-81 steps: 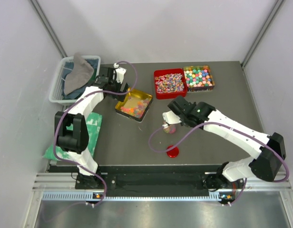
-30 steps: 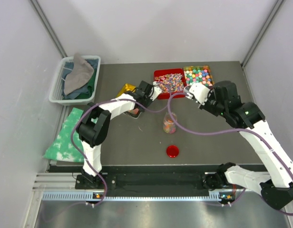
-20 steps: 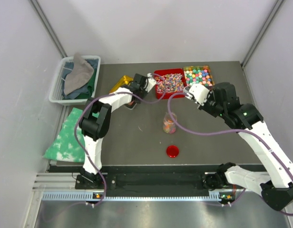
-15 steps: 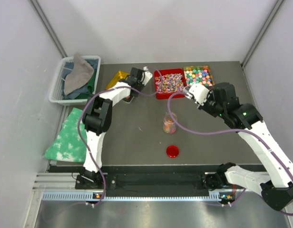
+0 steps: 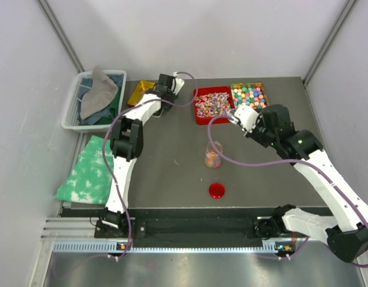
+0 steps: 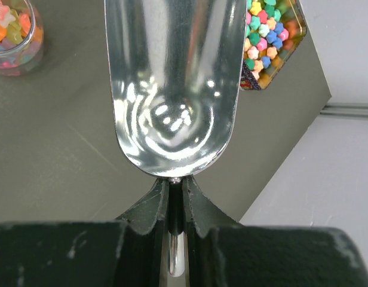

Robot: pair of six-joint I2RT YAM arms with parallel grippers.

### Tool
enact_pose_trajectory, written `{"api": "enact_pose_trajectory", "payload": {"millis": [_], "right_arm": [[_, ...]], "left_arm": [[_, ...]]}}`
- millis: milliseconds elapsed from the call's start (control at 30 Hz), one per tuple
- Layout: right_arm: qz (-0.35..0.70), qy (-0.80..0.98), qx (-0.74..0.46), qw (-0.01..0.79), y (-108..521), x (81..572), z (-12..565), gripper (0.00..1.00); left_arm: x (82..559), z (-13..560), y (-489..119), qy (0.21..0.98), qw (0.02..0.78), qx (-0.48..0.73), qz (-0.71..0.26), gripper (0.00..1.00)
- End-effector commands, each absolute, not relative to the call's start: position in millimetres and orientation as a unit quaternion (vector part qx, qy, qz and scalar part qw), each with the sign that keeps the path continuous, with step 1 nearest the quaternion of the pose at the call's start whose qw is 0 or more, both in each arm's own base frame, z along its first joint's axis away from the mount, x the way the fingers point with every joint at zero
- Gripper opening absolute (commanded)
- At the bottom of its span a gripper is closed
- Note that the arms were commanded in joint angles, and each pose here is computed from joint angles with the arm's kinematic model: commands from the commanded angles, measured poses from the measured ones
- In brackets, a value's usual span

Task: Pack the candies
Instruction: Move the storage box to the center of the board, then adjust the spatula.

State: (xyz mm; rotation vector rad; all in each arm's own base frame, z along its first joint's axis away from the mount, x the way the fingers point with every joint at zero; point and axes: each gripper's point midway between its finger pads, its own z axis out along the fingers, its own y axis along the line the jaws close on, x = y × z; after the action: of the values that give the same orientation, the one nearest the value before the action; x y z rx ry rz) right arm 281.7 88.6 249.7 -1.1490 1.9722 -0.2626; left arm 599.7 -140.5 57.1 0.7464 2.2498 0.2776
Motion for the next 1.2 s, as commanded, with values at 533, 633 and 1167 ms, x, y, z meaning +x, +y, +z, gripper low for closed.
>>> {"api": "enact_pose_trajectory", "payload": {"millis": [533,633,1167], "right_arm": [[-0.076,0.776,-0.454,0.431,134,295,242,0.0],[-0.08,0.774,-0.452,0.436,145,299,245,0.0],[-0.102,0.757,-0.437,0.474,167,321,280,0.0]], "left_arm": [[429,325,-268,0.748,0.466,0.331,-0.337,0.91],[414,320,-286,0.741,0.436,0.339,-0.383,0.91],[382,279,-330,0.731,0.345,0.364,-0.462,0.9]]}}
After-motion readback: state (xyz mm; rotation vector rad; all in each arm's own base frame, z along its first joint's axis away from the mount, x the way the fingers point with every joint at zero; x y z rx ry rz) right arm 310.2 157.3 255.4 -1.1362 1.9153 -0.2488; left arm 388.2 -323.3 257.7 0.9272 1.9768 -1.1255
